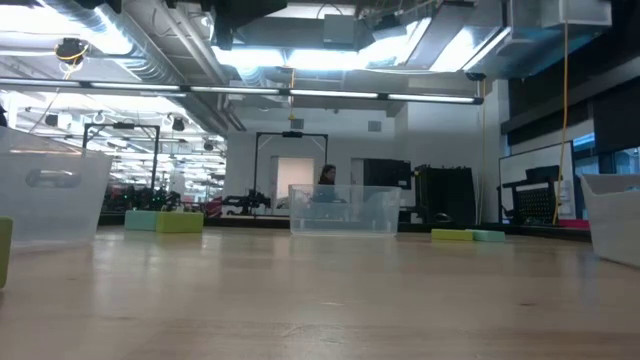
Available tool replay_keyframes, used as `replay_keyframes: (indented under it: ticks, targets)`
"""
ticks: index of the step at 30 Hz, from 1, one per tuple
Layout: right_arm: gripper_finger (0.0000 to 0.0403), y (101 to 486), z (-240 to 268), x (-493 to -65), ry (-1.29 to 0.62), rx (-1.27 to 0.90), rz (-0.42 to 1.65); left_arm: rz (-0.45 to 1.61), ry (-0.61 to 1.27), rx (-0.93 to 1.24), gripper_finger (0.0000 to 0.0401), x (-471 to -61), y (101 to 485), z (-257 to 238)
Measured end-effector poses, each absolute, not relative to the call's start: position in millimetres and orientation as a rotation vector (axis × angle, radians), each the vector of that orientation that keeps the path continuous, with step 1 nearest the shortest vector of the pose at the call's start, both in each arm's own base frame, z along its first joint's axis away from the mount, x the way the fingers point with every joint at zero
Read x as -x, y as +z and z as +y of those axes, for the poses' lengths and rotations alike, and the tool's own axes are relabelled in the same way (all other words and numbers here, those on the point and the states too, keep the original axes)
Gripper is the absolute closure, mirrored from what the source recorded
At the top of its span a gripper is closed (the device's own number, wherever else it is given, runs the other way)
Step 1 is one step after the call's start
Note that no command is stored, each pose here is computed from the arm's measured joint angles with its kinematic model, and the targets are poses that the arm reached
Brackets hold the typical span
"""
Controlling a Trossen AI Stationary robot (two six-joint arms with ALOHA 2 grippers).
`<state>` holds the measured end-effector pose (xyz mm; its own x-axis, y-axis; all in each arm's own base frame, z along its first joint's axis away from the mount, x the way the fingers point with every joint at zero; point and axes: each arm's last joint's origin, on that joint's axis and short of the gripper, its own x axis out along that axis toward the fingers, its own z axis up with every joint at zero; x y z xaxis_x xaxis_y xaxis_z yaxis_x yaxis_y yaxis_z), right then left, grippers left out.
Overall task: Sort & place blocks by color
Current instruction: Put the orange block into the gray bin
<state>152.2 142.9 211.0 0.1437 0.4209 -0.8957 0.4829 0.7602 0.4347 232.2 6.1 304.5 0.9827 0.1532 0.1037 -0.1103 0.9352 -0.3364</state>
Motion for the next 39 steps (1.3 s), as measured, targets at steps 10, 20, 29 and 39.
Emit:
replay_keyframes:
  ticks: [10, 20, 29, 39]
  targets:
    - [0.0268, 182, 151, -164, -0.222, -0.777, 1.579, -0.127, 0.135, 0.336, 0.0201, -232, 304, 6]
    - [0.0268, 161, 157, -172, -0.289, -0.745, 1.618, -0.125, 0.135, 0.336, 0.0201, -232, 304, 6]
    - [0.0268, 153, 159, -176, -0.340, -0.736, 1.603, -0.125, 0.135, 0.336, 0.0201, -232, 304, 6]
    - [0.0236, 151, 157, -175, -0.372, -0.706, 1.576, -0.125, 0.135, 0.335, 0.0201, -232, 304, 6]
